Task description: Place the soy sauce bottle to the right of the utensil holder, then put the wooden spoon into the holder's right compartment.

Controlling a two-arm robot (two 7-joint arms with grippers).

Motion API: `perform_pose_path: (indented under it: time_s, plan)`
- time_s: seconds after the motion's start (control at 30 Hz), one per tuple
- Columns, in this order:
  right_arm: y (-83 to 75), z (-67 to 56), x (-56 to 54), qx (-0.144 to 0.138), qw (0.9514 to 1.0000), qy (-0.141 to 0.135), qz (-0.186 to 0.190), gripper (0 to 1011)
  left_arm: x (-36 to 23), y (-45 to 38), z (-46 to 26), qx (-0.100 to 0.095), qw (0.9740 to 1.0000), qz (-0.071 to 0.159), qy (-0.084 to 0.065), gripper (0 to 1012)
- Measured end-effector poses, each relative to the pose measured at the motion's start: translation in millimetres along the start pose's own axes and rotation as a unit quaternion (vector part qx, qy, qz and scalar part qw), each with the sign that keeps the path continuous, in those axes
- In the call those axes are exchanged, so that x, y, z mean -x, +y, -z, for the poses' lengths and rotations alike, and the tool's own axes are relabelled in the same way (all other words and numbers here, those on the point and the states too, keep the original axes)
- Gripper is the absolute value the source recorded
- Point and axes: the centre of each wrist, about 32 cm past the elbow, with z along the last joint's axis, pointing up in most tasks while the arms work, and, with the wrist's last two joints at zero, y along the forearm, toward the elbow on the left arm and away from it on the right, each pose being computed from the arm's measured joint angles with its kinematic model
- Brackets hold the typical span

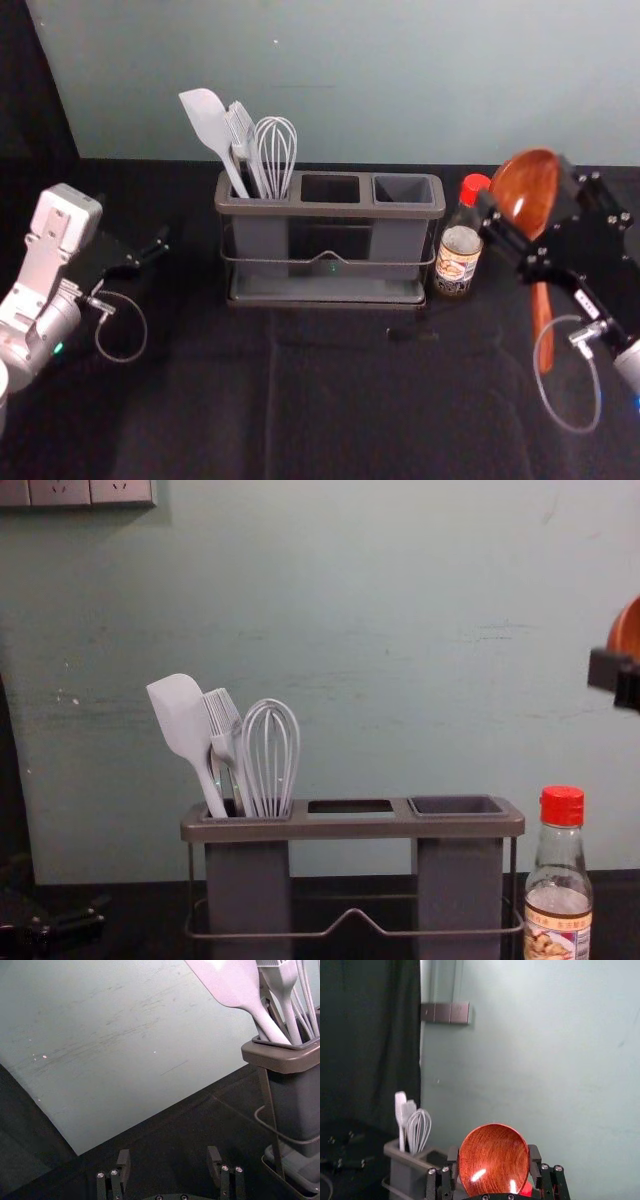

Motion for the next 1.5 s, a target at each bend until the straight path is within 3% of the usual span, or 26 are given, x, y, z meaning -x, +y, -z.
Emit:
perform_pose_path:
  time_s: [0.3, 0.57, 0.87, 1.23, 1.5]
  plan:
    - [4.5, -5.2, -1.5, -0.046, 0.9988, -0.004, 0.017, 838, 0.0, 0.0, 0.0, 0.0, 1.0, 0.0, 0.0, 1005]
    - [15.4, -10.3, -3.8, -0.067, 0.9976, -0.005, 0.017, 838, 0.0, 0.0, 0.0, 0.0, 1.0, 0.0, 0.0, 1005]
    - [37.2, -12.7, -11.7, -0.083, 0.9962, 0.025, -0.001, 838, 0.0, 0.0, 0.0, 0.0, 1.0, 0.0, 0.0, 1005]
    - [67.8, -3.8, -33.2, -0.095, 0.9923, 0.07, -0.038, 838, 0.0, 0.0, 0.0, 0.0, 1.0, 0.0, 0.0, 1005]
    - [90.8, 0.8, -44.4, -0.097, 0.9895, 0.087, -0.062, 838, 0.0, 0.0, 0.0, 0.0, 1.0, 0.0, 0.0, 1005]
